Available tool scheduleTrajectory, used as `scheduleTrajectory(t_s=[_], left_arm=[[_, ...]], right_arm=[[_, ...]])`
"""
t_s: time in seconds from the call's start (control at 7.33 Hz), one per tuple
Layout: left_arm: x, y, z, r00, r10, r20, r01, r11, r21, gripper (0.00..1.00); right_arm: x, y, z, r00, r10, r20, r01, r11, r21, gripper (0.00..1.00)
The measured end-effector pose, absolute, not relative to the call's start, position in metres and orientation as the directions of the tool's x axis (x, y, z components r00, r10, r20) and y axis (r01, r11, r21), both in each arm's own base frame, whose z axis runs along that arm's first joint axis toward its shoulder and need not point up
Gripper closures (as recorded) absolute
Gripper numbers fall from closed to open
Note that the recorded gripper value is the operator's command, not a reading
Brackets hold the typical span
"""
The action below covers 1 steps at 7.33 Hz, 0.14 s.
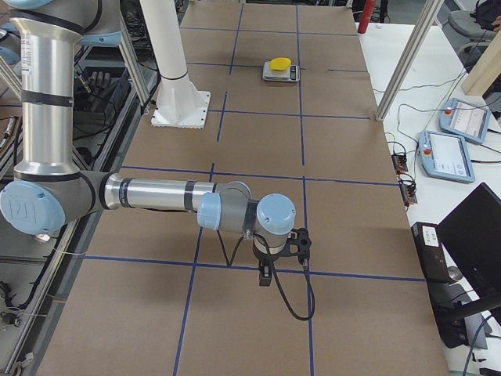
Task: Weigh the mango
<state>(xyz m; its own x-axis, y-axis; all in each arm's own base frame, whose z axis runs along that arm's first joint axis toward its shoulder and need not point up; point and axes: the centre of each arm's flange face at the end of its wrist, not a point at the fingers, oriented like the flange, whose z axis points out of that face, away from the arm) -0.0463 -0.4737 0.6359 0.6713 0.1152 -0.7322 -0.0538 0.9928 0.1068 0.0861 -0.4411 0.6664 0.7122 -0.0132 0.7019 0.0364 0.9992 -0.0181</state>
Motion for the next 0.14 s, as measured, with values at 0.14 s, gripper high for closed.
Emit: scheduleTrajectory(t_s=[0.14], left_arm=[[-0.0463, -0.4738, 0.6355, 0.672, 0.116, -0.732, -0.054, 0.993, 0.108, 0.00]], right_arm=[[0.0861, -0.4412, 0.6663, 0.712, -0.013, 0.702, 0.036, 0.999, -0.018, 0.00]])
